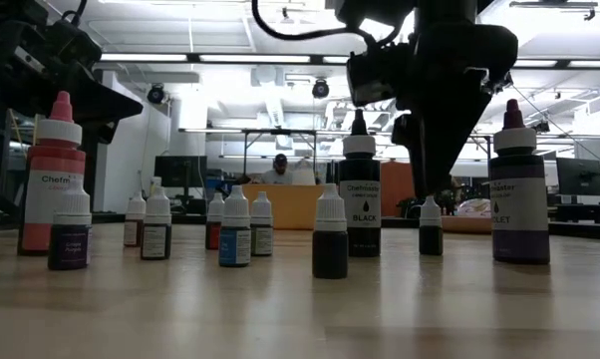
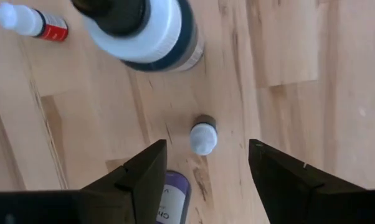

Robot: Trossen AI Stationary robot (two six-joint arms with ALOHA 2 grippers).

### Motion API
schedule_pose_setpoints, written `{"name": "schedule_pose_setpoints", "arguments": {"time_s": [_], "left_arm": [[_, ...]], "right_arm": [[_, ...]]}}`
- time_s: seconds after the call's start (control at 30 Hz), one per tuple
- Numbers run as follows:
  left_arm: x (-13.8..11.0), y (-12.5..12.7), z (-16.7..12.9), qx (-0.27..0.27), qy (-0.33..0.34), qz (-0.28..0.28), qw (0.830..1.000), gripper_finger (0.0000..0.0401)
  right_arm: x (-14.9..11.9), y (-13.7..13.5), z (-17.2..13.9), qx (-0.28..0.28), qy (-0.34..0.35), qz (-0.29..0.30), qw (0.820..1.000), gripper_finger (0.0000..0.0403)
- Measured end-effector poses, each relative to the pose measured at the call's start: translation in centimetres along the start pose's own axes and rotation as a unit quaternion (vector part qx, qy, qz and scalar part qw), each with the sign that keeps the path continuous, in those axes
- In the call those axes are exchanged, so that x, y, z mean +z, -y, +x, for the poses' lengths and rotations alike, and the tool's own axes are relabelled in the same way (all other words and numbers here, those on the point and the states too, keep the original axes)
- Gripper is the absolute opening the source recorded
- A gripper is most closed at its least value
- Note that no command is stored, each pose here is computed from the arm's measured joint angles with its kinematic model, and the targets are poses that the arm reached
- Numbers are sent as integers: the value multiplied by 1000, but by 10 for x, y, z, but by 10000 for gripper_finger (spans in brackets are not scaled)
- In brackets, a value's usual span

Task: Pick & Place food coloring
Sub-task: Put the small green food coloring bottle into the yellow bin

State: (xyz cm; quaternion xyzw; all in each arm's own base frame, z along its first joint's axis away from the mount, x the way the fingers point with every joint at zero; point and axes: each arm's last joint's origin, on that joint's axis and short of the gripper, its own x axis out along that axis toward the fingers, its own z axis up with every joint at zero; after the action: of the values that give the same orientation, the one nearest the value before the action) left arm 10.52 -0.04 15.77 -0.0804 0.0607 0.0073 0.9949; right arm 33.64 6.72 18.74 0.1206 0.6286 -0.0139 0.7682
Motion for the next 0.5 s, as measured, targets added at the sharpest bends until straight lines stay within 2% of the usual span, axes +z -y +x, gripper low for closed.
{"name": "schedule_pose_setpoints", "arguments": {"time_s": [0.5], "left_arm": [[0,0,0,0,0,0,1000,1]], "right_arm": [[4,-1,15,12,-5,0,1000,216]]}}
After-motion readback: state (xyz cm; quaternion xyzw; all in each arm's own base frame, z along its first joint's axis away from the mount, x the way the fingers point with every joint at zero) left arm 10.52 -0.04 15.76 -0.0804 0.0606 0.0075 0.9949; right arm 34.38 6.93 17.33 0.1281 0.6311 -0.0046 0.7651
